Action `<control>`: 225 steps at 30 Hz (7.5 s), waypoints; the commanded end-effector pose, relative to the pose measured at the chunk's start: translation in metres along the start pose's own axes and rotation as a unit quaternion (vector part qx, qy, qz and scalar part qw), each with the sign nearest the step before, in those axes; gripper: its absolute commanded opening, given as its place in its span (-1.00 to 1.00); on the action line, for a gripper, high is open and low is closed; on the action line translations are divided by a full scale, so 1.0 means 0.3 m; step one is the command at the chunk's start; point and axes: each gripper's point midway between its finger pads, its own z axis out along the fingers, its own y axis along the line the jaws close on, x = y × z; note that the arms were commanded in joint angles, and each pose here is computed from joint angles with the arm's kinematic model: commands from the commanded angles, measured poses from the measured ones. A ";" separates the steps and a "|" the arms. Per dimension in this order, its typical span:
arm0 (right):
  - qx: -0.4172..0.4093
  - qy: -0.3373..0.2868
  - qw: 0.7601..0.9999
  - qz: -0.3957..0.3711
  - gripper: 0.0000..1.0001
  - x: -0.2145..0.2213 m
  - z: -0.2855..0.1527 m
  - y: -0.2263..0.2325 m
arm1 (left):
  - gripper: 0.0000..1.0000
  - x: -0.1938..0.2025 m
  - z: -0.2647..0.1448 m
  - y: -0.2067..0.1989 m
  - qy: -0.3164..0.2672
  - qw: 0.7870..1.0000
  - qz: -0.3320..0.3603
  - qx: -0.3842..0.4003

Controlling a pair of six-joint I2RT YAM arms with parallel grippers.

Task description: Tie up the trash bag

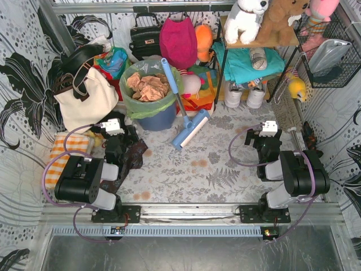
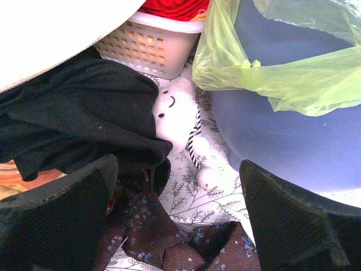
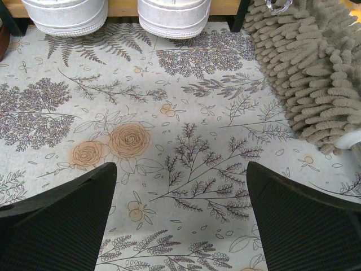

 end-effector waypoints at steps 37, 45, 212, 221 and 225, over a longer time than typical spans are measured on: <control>0.065 -0.016 0.997 0.029 0.93 -0.032 0.009 -0.069 | 0.96 -0.055 0.014 -0.008 -0.029 1.000 0.002 0.007; 0.050 -0.038 0.998 0.023 0.93 -0.074 -0.021 -0.059 | 0.96 -0.138 -0.017 0.084 -0.055 0.994 -0.039 -0.081; -0.024 -0.043 0.993 0.110 0.46 -1.172 0.270 -0.139 | 0.96 -0.682 -0.211 -0.084 -0.008 0.998 -0.060 -0.004; -0.068 -0.002 0.983 0.171 0.60 -1.167 0.096 -0.067 | 0.96 -0.697 -0.227 -0.115 0.015 0.993 -0.118 0.003; -0.150 0.010 0.969 0.194 0.50 -1.142 0.029 0.055 | 0.96 -0.721 -0.219 -0.132 0.027 0.988 -0.153 0.000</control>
